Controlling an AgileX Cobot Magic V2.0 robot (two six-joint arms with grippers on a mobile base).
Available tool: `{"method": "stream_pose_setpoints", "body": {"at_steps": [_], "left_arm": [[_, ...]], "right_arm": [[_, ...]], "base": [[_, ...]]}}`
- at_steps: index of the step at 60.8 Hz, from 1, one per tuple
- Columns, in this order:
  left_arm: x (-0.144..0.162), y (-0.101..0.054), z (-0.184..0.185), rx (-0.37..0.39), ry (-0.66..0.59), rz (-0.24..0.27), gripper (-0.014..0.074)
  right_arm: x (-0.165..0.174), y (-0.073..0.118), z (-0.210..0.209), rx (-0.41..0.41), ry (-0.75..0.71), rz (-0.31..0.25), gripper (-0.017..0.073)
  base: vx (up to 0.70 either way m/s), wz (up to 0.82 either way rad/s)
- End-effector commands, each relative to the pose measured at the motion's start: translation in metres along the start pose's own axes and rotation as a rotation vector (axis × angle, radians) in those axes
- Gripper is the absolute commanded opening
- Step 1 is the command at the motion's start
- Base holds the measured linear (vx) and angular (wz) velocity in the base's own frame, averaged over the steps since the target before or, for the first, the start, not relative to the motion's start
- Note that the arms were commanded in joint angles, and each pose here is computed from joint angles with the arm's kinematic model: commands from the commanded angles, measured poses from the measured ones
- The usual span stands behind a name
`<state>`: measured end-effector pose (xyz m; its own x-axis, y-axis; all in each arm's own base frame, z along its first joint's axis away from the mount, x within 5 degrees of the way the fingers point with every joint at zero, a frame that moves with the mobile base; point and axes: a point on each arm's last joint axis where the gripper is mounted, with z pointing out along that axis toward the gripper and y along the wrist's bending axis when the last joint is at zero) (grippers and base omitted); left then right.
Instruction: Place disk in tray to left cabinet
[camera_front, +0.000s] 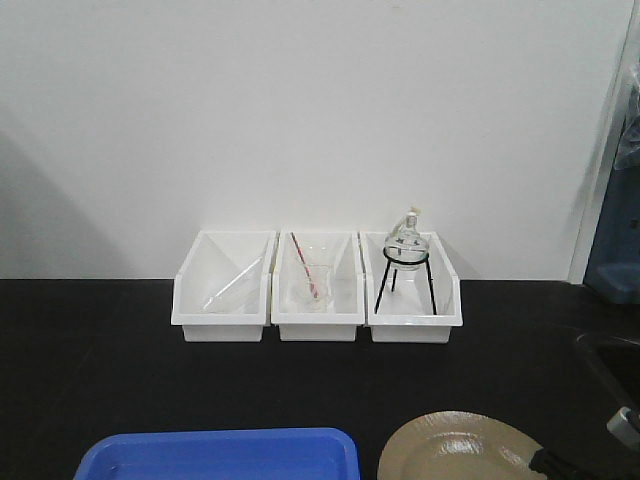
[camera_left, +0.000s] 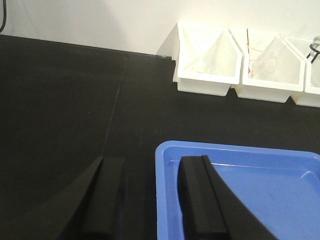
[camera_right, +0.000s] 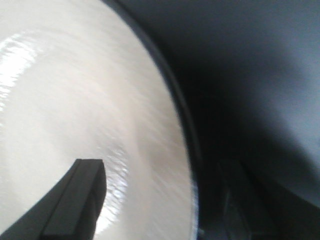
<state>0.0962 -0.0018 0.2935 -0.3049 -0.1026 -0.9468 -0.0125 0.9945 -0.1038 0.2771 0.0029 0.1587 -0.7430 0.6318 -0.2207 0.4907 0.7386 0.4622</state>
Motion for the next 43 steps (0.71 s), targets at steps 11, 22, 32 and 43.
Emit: {"method": "stream_pose_setpoints", "body": {"at_steps": [11,22,32,43], "left_arm": [[-0.018,-0.002,-0.003,0.015,-0.109,-0.010,0.0395],[-0.018,-0.002,-0.003,0.015,-0.109,-0.010,0.0395],[-0.018,-0.002,-0.003,0.015,-0.109,-0.010,0.0395],[-0.018,-0.002,-0.003,0.015,-0.112,-0.010,0.0395]], "right_arm": [[-0.008,0.011,0.008,-0.112,-0.029,-0.019,0.0492],[-0.006,0.013,0.011,-0.145,0.003,-0.024,0.0318],[-0.008,0.018,0.006,-0.165,-0.001,-0.042,0.0081],[-0.023,0.040,-0.021,-0.251,-0.087,-0.086,-0.0011]], "base": [[0.00,0.00],[0.00,0.00],[0.00,0.00],[0.00,0.00]]}}
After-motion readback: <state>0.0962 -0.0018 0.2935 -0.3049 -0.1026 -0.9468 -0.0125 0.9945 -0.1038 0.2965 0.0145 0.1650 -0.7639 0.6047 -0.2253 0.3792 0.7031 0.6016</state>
